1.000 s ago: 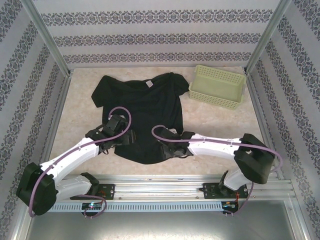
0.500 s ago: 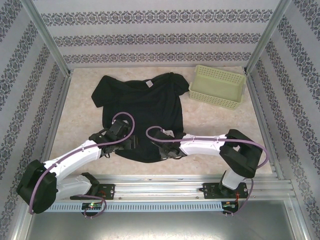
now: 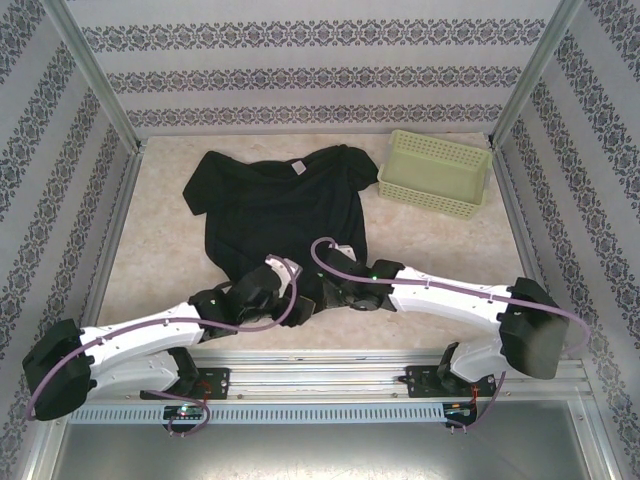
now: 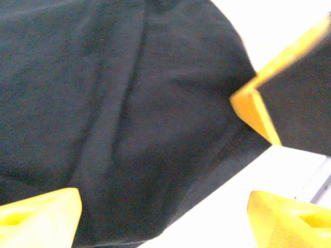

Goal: Fold the inside-out t-shirt

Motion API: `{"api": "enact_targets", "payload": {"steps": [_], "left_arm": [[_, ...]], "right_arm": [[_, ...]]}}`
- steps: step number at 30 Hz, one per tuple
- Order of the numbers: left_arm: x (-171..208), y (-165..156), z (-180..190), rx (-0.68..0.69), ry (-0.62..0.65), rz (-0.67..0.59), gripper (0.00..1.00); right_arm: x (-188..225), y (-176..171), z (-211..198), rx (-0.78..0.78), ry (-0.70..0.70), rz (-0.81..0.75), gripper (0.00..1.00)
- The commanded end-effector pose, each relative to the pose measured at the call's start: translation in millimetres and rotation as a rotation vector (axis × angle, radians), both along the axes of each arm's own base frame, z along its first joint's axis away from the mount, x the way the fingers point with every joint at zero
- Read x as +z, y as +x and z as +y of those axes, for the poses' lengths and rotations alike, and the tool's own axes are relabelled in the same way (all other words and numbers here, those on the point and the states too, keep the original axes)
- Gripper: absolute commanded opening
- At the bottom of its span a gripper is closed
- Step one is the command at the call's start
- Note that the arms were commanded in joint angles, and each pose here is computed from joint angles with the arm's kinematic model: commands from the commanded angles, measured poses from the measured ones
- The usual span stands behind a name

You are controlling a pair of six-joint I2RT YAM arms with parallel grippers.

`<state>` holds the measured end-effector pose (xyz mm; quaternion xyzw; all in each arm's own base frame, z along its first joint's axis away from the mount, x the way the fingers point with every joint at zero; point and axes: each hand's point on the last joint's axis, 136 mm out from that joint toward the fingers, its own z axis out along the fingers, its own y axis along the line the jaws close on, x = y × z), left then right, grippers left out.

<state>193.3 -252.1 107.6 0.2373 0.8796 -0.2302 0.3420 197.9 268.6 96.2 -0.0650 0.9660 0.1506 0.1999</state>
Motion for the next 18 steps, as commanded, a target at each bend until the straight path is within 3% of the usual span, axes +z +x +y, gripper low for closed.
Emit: {"api": "enact_targets", "payload": {"steps": [1, 5, 7, 15, 18], "left_arm": [[10.9, 2.2, -17.7, -0.071, -0.009, -0.137, 0.88], [2.8, 2.1, -26.9, -0.089, 0.038, -0.165, 0.91], [-2.5, 5.7, -30.3, -0.077, 0.063, -0.174, 1.00], [-29.3, 44.0, -5.0, 0.184, 0.260, -0.194, 1.00], [-32.7, 51.9, 3.6, 0.252, 0.307, -0.211, 0.92]], "right_arm": [[27.8, 8.4, 1.9, -0.014, 0.067, -0.033, 0.00], [43.5, 13.0, 5.8, -0.021, 0.126, -0.055, 0.00], [50.5, 15.6, 7.4, -0.031, 0.149, -0.060, 0.00], [57.4, 20.0, 12.0, -0.059, 0.202, -0.050, 0.00], [55.2, 20.9, 8.4, -0.077, 0.195, -0.042, 0.00]]}}
